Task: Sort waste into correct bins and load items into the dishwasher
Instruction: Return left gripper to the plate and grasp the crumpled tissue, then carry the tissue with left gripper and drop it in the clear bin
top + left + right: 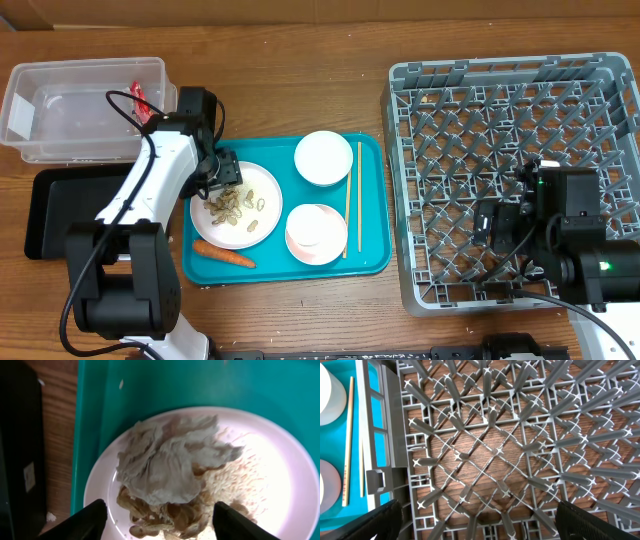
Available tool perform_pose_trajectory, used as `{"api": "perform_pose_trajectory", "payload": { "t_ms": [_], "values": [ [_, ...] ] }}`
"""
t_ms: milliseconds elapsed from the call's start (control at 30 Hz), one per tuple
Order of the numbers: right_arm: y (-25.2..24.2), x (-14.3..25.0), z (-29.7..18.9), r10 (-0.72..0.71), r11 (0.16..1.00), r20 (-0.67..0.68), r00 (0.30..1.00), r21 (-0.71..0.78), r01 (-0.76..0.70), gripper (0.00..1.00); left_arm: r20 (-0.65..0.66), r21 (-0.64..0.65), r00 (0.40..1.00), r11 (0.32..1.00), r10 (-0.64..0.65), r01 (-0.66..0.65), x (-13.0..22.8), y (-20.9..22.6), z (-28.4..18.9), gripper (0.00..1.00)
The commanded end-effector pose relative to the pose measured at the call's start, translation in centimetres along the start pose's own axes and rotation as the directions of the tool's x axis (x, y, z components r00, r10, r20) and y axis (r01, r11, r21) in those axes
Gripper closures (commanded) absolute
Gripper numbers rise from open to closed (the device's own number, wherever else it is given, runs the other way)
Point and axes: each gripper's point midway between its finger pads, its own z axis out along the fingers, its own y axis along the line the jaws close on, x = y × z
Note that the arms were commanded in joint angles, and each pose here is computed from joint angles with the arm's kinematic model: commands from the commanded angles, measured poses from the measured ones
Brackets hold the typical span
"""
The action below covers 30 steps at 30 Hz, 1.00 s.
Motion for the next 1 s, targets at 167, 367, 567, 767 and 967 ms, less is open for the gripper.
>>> {"api": "perform_pose_trajectory", "payload": {
  "t_ms": [167, 367, 567, 767, 967],
  "values": [
    [0.1, -0.9, -0.8, 0.011, 1.000, 0.034, 0.999, -0.009, -0.010, 0.00, -0.032, -0.031, 0.999, 1.000, -0.002, 0.001, 1.3, 0.7, 1.5, 0.45],
    [0.1, -0.8, -0.8, 0.011, 1.000, 0.033, 0.999, -0.009, -0.010, 0.00, 0.004, -0.019, 1.000, 1.000, -0.004, 0.004, 0.3, 0.4, 1.4, 0.65],
    [0.1, -0.8, -0.8, 0.011, 1.000, 0.033, 0.999, -0.009, -0.010, 0.00, 0.012, -0.016, 1.000, 1.000, -0.001, 0.001, -0.5, 0.2, -0.2, 0.96],
    [0.1, -0.8, -0.8, 0.011, 1.000, 0.033, 0.999, -0.009, -0.010, 0.00, 0.012, -0.013, 1.000, 1.000, -0.001, 0.001, -1.4, 0.0, -3.3, 0.96],
    [0.1, -0.8, -0.8, 0.010, 1.000, 0.033, 0.999, -0.009, -0.010, 0.00, 0.151, 0.010, 0.988, 1.000, 0.003, -0.005, -4.5, 0.0, -10.3, 0.96]
  ]
}}
